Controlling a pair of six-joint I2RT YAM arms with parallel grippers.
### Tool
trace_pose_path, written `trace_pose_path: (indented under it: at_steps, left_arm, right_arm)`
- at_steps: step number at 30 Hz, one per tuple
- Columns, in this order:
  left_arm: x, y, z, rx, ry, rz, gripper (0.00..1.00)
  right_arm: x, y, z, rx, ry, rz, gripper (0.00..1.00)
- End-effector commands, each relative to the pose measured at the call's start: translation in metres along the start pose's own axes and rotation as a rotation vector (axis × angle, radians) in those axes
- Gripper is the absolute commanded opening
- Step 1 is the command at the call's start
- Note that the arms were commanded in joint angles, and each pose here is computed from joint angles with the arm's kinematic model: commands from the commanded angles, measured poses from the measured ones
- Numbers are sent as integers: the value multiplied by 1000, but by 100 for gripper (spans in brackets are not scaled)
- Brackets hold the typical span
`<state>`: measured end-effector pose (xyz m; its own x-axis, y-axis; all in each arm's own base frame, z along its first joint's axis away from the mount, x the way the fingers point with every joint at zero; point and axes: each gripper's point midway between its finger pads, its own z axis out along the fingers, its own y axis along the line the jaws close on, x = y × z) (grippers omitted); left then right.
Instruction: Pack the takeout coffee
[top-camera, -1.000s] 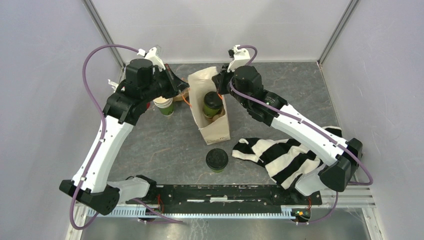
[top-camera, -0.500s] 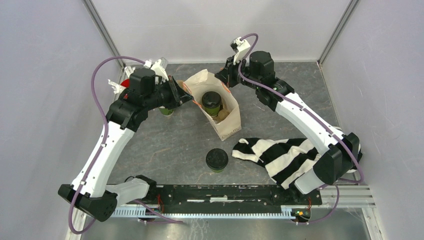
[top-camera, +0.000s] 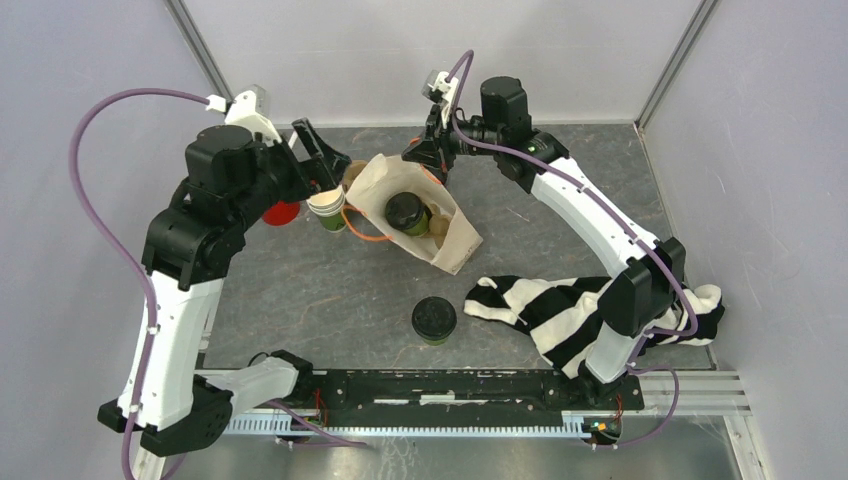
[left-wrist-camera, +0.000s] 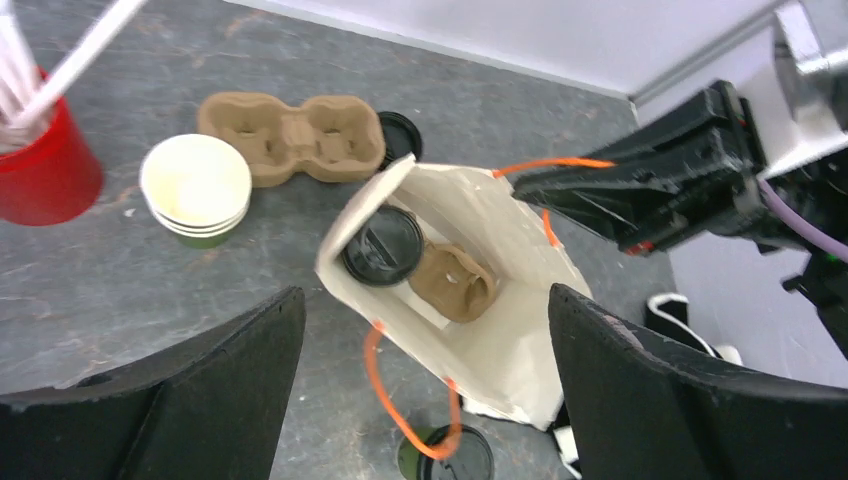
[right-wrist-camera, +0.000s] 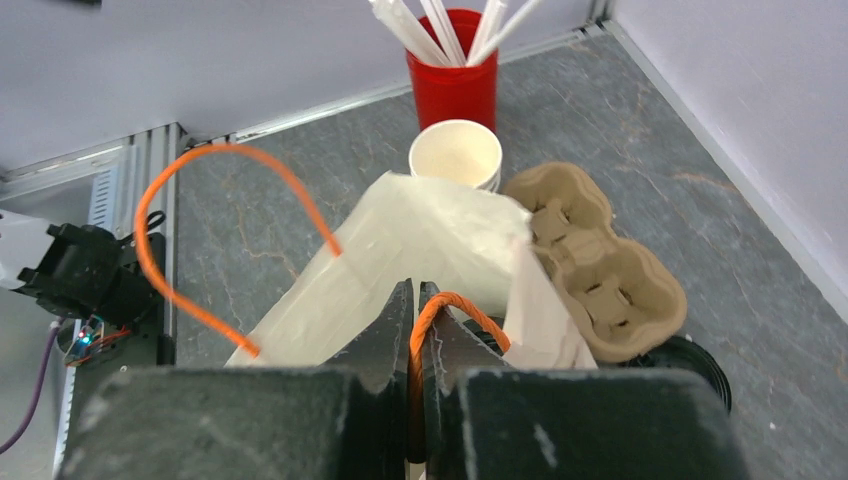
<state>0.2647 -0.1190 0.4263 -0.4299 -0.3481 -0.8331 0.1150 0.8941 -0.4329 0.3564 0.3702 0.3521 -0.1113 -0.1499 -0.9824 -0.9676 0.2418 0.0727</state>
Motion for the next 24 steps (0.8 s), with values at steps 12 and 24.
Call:
trace_pose_path:
  at_steps: [12,24]
  left_arm:
    - [82,28,74,-72,349,88,95]
    - [104,40,121,-99,401,144,73]
  right_arm:
    - [-21,10,4,-135,-33,-87,0]
    - [-16,11,6,-153,-21,-79,0]
